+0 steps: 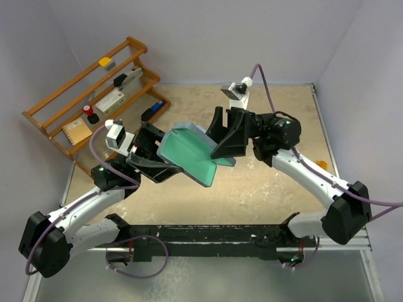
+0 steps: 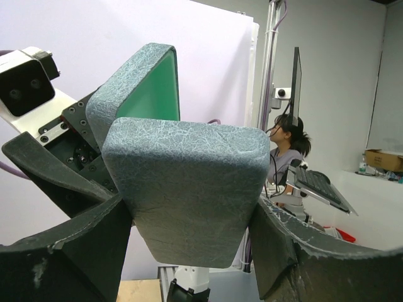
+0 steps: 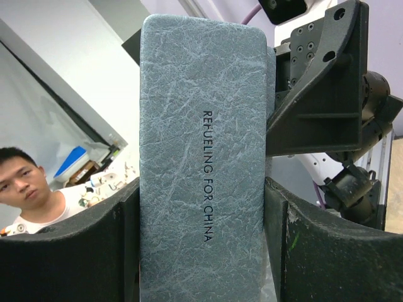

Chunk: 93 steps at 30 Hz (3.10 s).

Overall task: Organize the sunglasses
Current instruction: Open the sunglasses case, then place the sunglasses case at the center of the board.

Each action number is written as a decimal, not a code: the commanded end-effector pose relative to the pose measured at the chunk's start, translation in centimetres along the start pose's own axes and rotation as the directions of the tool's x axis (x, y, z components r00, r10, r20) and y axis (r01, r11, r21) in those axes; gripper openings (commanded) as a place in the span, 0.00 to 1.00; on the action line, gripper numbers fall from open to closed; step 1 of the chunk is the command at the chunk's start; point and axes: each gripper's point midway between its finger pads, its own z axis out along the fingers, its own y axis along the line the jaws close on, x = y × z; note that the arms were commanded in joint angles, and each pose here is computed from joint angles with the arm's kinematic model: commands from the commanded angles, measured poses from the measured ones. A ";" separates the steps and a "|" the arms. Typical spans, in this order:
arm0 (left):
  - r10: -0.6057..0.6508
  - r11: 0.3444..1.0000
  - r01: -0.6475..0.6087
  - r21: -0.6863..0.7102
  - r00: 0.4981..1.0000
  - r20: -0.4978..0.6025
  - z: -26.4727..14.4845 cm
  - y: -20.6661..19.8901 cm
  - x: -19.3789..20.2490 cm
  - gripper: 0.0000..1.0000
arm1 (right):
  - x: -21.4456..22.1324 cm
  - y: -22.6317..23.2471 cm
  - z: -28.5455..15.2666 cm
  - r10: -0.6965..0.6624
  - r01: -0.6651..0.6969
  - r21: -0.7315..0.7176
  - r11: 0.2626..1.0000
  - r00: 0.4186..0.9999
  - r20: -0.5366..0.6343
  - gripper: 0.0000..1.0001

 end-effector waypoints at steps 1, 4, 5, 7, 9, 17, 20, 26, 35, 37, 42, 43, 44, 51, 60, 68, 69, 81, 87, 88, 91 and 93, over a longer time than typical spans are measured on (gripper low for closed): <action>0.110 0.982 -0.109 0.156 0.994 0.003 -0.6 -3.7 -0.1 0.00 | -3.6 6.4 0.3 -0.210 0.243 -0.150 0.958 0.956 0.204 0.00; 0.110 0.982 -0.108 0.157 0.994 0.001 -0.6 -3.8 -0.1 0.00 | -3.8 6.0 0.1 -0.194 0.235 -0.167 0.958 0.954 0.228 0.00; 0.111 0.981 -0.110 0.159 0.994 0.002 -0.6 -3.9 -0.1 0.00 | -3.8 6.2 0.0 -0.189 0.233 -0.183 0.955 0.954 0.232 0.00; 0.119 0.979 -0.119 0.167 0.993 0.008 -0.6 -4.3 -0.3 0.00 | -3.8 6.6 0.0 -0.182 0.232 -0.215 0.948 0.956 0.230 0.00; 0.126 0.977 -0.126 0.173 0.992 0.012 -0.6 -4.7 -0.5 0.00 | -4.1 6.9 0.0 -0.177 0.232 -0.240 0.943 0.957 0.231 0.00; 0.119 0.976 -0.117 0.186 0.993 0.000 -0.5 -4.9 -0.3 0.00 | -5.3 6.2 0.2 -0.145 0.213 -0.254 0.944 0.954 0.261 0.00; 0.122 0.975 -0.120 0.186 0.993 0.000 -0.6 -5.0 -0.3 0.00 | -5.6 6.1 0.2 -0.140 0.210 -0.253 0.944 0.953 0.267 0.00; 0.135 0.970 -0.133 0.204 0.991 0.004 -0.6 -5.7 -0.5 0.00 | -6.5 5.9 -0.1 -0.106 0.189 -0.261 0.947 0.948 0.300 0.00; 0.133 0.991 -0.132 0.022 0.986 -0.097 -0.6 -1.1 1.3 0.17 | -6.4 5.2 -0.9 -0.131 0.203 -0.219 0.954 0.944 0.303 0.00; 0.145 0.987 -0.152 -0.045 0.981 -0.133 -0.9 0.5 1.9 0.23 | -6.4 4.8 -1.3 -0.139 0.206 -0.198 0.958 0.942 0.305 0.00; 0.168 0.962 -0.205 -0.182 0.965 -0.201 -2.1 3.4 2.9 0.36 | -7.0 4.1 -2.7 -0.141 0.200 -0.153 0.968 0.934 0.328 0.00; 0.183 0.951 -0.227 -0.209 0.960 -0.210 -2.4 4.0 3.0 0.37 | -7.1 4.0 -2.9 -0.148 0.205 -0.144 0.968 0.931 0.333 0.00; 0.188 0.945 -0.237 -0.225 0.958 -0.217 -2.7 4.4 3.0 0.37 | -7.2 4.2 -3.1 -0.153 0.210 -0.141 0.968 0.929 0.336 0.00; 0.190 0.964 -0.219 -0.152 0.965 -0.183 -2.3 3.5 3.0 0.30 | -7.6 4.5 -3.6 -0.124 0.188 -0.151 0.970 0.925 0.360 0.00; 0.183 0.979 -0.193 -0.059 0.973 -0.140 -1.3 1.9 2.2 0.29 | -7.6 5.5 -3.4 -0.129 0.196 -0.165 0.967 0.929 0.346 0.00; 0.176 0.940 -0.237 -0.246 0.953 -0.246 -2.8 6.3 3.8 0.30 | -7.4 2.8 -4.8 -0.148 0.180 -0.070 0.981 0.933 0.327 0.00; 0.173 0.930 -0.243 -0.277 0.952 -0.254 -3.1 6.9 4.0 0.30 | -7.3 2.3 -5.2 -0.153 0.178 -0.051 0.983 0.935 0.321 0.00; 0.139 0.778 -0.282 -0.562 0.949 -0.284 -6.9 12.3 4.5 0.31 | -6.5 -6.9 -10.7 -0.128 0.052 0.265 0.963 0.952 0.277 0.00; 0.094 0.732 -0.264 -0.628 0.952 -0.290 -8.7 13.7 5.8 0.32 | -5.0 -14.2 -14.1 -0.145 0.002 0.578 0.816 0.969 0.201 0.00; 0.091 0.716 -0.263 -0.646 0.954 -0.287 -9.1 14.0 5.9 0.31 | -4.9 -15.0 -14.7 -0.152 -0.001 0.619 0.786 0.969 0.195 0.00; 0.108 0.641 -0.272 -0.718 0.958 -0.266 -10.7 15.0 5.3 0.32 | -3.6 -17.1 -16.5 -0.130 -0.027 0.714 0.700 0.978 0.164 0.00; 0.127 0.621 -0.278 -0.733 0.958 -0.255 -11.1 14.9 4.9 0.31 | -3.1 -17.4 -16.6 -0.121 -0.033 0.709 0.705 0.979 0.165 0.00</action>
